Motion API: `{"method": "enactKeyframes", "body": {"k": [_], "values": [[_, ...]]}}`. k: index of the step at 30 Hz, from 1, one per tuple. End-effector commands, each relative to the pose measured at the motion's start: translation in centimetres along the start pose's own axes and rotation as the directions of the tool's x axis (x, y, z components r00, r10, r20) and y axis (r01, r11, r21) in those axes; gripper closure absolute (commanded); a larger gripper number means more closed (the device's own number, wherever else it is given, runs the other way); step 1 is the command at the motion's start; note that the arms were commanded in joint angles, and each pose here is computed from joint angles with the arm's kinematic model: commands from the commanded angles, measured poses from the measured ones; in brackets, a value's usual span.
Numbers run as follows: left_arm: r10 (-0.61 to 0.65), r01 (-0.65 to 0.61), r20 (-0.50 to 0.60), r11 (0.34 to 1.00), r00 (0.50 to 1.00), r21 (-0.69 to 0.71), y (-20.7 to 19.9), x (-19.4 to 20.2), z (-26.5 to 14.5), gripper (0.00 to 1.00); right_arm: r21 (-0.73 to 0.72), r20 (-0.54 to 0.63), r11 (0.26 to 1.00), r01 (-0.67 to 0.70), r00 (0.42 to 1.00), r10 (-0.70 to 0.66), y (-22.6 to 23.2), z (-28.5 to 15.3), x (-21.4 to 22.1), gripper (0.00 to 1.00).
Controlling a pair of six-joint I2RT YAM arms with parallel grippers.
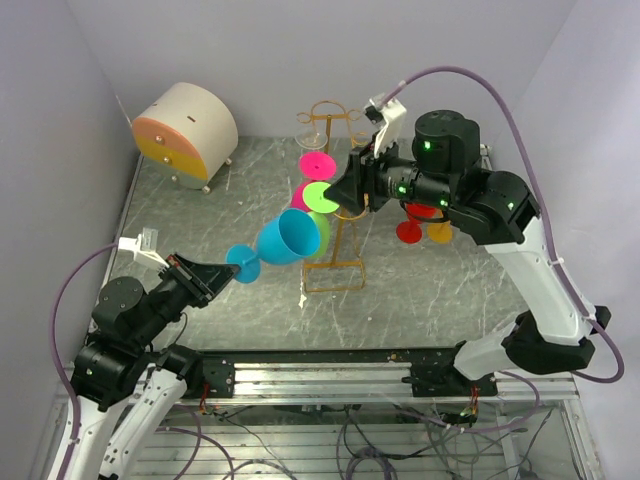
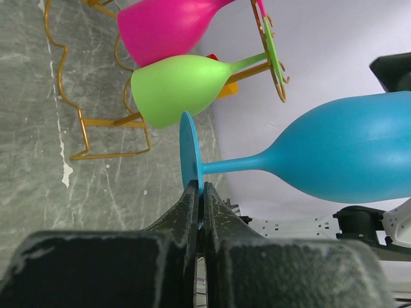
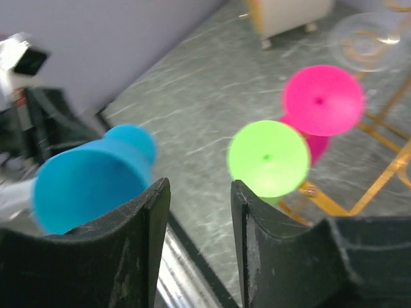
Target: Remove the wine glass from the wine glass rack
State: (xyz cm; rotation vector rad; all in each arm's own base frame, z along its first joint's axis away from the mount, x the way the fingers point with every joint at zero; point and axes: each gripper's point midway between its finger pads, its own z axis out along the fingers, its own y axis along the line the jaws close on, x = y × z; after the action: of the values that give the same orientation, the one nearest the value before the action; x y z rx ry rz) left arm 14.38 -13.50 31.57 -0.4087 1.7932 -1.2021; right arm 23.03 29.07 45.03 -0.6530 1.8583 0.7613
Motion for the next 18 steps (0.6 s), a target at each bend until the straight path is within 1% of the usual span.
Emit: {"method": "enactKeyframes", "body": {"k": [1,3,6,15,18], "values": [[0.043,-0.043,0.027,0.999,0.999,0.000,-0.4,-0.7,-0.2,0.93,-0.363,-0.089,0.931,-0.040,0.996,0.009,6.3,-1.3,1.3,0.54],[0.043,-0.043,0.025,0.999,0.999,0.005,-0.5,-0.8,0.0,0.93,-0.386,-0.125,0.921,-0.049,0.992,0.001,6.6,-1.0,2.2,0.52],[0.044,-0.045,0.029,0.999,0.999,0.020,-1.0,-1.0,0.0,0.93,-0.356,-0.150,0.933,-0.049,0.989,-0.005,5.8,-0.3,3.3,0.52],[0.053,-0.054,0.009,0.994,0.999,0.091,-3.2,-1.3,0.3,0.93,-0.347,-0.182,0.937,-0.049,0.983,-0.016,5.3,0.9,5.1,0.52],[0.054,-0.055,0.017,0.994,0.998,0.092,-3.5,-1.5,0.2,0.93,-0.375,-0.175,0.925,-0.054,0.984,-0.014,5.8,1.1,5.1,0.55]]}}
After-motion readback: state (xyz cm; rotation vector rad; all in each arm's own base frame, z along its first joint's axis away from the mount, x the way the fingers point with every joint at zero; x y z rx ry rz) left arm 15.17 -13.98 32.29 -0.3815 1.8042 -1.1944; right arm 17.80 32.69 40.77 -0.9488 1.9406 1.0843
